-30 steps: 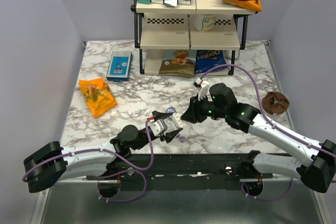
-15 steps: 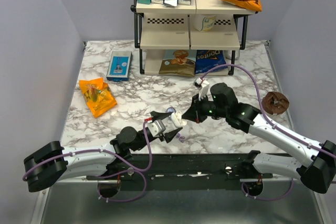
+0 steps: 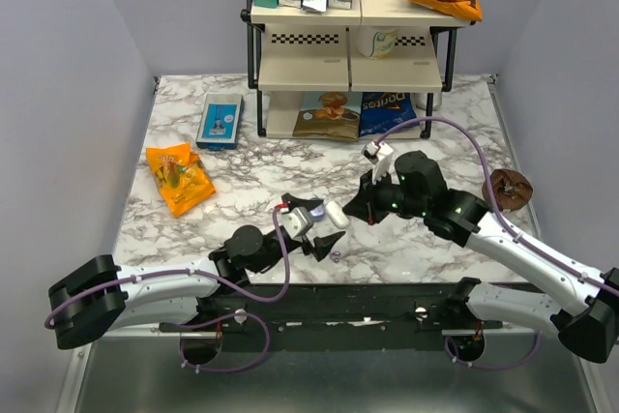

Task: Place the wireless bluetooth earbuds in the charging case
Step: Open the charging case.

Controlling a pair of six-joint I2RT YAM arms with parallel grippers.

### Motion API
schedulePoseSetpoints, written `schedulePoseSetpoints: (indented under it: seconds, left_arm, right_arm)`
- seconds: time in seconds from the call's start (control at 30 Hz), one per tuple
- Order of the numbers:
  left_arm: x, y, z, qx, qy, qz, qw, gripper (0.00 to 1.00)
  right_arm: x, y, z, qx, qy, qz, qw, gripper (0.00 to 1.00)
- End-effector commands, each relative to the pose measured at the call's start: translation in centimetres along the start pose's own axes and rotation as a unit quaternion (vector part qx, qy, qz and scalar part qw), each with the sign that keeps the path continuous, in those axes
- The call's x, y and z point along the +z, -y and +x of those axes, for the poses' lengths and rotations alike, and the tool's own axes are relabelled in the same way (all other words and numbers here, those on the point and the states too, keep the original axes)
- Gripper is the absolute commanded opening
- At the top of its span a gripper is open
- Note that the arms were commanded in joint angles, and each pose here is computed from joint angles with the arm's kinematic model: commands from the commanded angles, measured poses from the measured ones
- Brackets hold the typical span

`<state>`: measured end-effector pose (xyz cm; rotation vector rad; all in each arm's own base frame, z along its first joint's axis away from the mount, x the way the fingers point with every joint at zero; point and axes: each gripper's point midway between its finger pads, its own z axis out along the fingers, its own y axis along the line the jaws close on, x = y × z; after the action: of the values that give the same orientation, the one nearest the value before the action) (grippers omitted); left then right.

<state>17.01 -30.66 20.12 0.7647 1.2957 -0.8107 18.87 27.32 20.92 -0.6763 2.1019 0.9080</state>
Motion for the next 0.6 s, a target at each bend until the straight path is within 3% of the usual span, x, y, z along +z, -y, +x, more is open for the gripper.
schedulePoseSetpoints:
  seconds: [0.0,0.33,0.47,0.57]
  left_arm:
    - [-0.4,-1.7,3.0,-0.018,-0.062,-0.053,0.997,0.99]
    - [-0.5,-1.9,3.7,-0.041,-0.084,-0.065,0.993,0.99]
    - [-0.9,-2.6,2.3,-0.099,-0.090,-0.091,0.987,0.99]
    - [-0.7,-1.8,-0.4,-0.147,-0.094,-0.042,0.984,0.99]
  right_arm:
    - [-1.8,-1.0,-1.6,-0.034,0.017,-0.009,0.999,0.01]
    - [-2.6,0.1,-1.7,-0.051,0.019,0.023,0.998,0.01]
    - [-3.6,3.3,-2.5,-0.100,0.027,0.137,0.985,0.01]
    - [-5.2,5.2,-4.1,-0.135,0.053,0.210,0.967,0.01]
